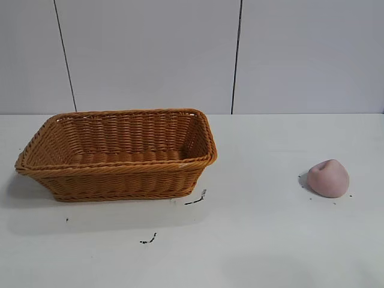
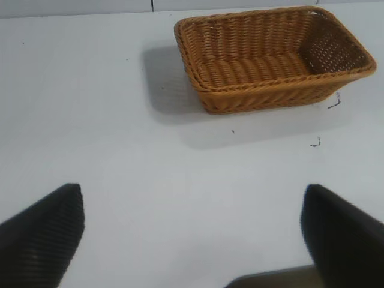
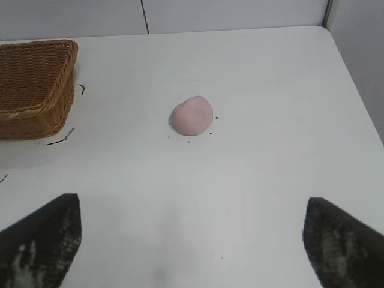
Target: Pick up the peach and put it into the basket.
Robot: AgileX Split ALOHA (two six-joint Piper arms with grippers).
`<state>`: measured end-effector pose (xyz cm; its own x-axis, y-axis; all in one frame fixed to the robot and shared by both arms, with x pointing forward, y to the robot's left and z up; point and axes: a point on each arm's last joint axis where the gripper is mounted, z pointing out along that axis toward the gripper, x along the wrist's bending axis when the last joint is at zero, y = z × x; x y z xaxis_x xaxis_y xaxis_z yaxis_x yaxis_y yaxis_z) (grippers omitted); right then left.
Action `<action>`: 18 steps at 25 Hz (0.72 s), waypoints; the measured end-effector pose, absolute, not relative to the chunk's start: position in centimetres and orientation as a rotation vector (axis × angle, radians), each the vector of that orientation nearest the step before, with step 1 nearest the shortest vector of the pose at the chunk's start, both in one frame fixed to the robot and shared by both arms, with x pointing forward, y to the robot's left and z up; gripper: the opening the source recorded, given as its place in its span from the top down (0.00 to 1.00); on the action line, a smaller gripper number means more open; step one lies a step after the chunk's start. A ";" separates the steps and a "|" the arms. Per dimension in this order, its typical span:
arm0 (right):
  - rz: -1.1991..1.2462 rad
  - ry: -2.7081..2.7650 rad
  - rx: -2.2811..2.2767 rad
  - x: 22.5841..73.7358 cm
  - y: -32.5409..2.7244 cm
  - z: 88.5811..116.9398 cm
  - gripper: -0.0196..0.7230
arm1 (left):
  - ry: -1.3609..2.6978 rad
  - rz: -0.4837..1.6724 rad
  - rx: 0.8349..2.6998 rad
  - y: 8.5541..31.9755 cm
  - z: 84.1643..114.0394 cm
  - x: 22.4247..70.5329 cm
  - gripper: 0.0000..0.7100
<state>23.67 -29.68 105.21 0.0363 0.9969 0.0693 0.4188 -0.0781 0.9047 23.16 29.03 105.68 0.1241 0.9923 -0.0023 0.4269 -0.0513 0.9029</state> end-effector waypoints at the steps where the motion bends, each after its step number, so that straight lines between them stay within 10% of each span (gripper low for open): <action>1: 1.013 1.468 1.592 23.7 -29.7 105.2 0.04 | 1.416 0.892 1.602 29.0 105.7 23.2 0.02; 18: 0.801 1.672 1.780 31.1 -29.9 108.5 0.04 | 1.415 0.892 1.601 29.0 105.7 23.1 0.02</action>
<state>31.13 -29.88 108.51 0.0418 0.9981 0.0459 0.6612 -0.0621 0.7476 23.15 29.03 105.68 0.1241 0.9923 -0.0021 0.4259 -0.0513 0.9033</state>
